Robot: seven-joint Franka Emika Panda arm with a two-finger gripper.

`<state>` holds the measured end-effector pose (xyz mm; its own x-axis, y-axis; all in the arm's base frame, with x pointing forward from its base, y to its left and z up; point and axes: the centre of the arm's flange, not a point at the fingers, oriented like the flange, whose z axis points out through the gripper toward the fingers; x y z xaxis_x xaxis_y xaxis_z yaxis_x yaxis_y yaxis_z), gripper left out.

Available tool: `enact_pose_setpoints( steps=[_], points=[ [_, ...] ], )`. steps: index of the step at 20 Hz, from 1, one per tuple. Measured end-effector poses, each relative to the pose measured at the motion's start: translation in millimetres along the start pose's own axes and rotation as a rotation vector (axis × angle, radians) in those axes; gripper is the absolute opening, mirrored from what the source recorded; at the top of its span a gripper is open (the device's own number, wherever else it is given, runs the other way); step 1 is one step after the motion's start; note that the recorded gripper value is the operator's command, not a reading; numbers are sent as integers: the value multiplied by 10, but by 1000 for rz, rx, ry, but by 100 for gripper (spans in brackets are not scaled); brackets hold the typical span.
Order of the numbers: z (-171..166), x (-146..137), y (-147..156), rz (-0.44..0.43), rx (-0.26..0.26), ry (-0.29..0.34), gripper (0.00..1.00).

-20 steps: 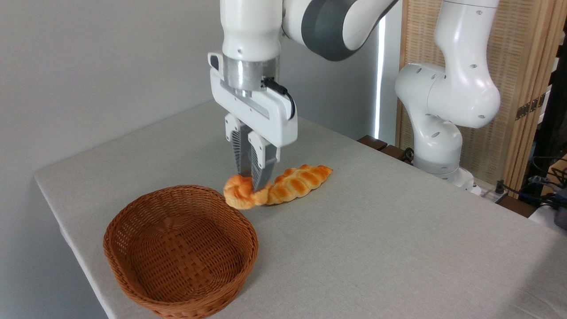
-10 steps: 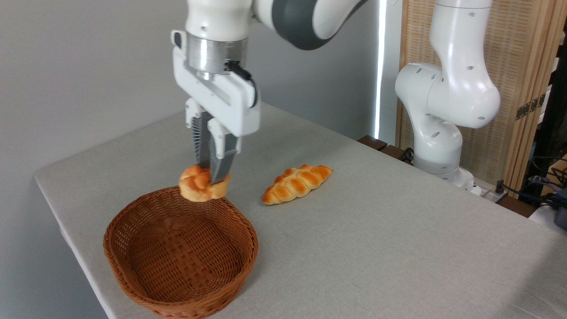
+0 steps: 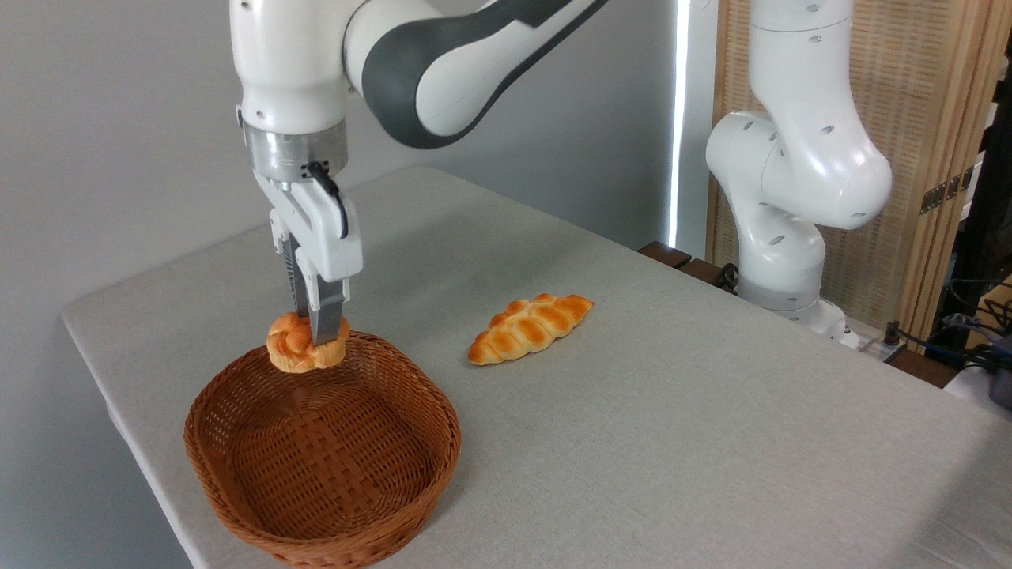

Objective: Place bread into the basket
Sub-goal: 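Lower the bun into the basket and open the gripper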

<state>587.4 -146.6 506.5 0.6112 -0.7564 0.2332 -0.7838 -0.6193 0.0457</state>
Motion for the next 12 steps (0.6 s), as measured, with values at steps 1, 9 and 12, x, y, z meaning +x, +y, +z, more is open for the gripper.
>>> enact_pose_setpoints(
  steps=[1,9,12],
  points=[
    [23,11,-3,1,-1,0,46],
    [90,35,-61,-3,12,15,69],
    [115,45,-77,-3,17,20,74]
  ],
)
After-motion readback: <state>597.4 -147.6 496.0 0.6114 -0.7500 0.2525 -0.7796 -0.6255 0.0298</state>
